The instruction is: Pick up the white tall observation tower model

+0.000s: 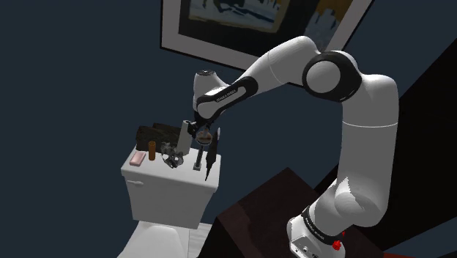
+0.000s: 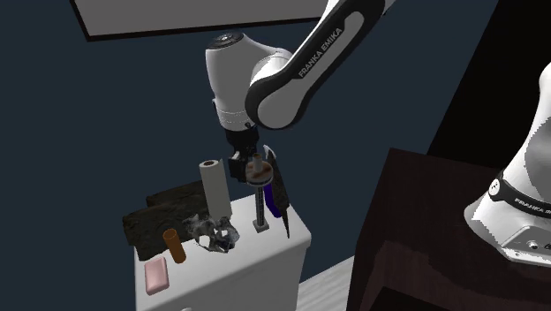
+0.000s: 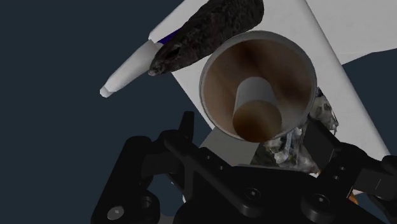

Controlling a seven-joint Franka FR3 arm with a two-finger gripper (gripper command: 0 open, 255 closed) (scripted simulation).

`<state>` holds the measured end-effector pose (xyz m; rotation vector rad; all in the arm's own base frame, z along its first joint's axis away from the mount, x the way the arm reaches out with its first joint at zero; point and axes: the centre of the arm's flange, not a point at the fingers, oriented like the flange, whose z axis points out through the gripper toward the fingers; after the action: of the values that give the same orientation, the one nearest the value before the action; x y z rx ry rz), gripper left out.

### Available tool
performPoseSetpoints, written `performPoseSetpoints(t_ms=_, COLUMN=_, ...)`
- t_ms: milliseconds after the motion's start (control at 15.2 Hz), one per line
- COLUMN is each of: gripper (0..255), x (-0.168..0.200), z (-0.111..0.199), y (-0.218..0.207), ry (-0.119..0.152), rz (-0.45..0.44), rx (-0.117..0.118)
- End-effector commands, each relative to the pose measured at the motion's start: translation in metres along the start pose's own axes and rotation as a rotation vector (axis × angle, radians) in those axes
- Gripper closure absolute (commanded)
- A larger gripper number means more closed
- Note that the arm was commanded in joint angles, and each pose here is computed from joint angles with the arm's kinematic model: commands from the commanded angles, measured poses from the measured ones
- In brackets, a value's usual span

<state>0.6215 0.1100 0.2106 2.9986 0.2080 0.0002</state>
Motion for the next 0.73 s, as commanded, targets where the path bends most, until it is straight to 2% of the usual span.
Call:
performPoseSetpoints(t_ms=0, gripper=0, x=0.0014, z=0.0101, y=-0.0008, ry=0.0, rz=0.0, rx=0.0)
performPoseSetpoints(t_ms=132, gripper=0, x=0.0014, z=0.0131, y=-0.0012, ry=0.0, rz=0.0, rx=0.0)
performPoseSetpoints(t_ms=198, gripper=255, x=0.0015, z=0.0133, y=-0.0016, ry=0.0, rz=0.0, rx=0.0)
performPoseSetpoints(t_ms=660, gripper=255, x=0.0018, z=0.0127, y=-0.0011, ry=0.0, rz=0.0, rx=0.0)
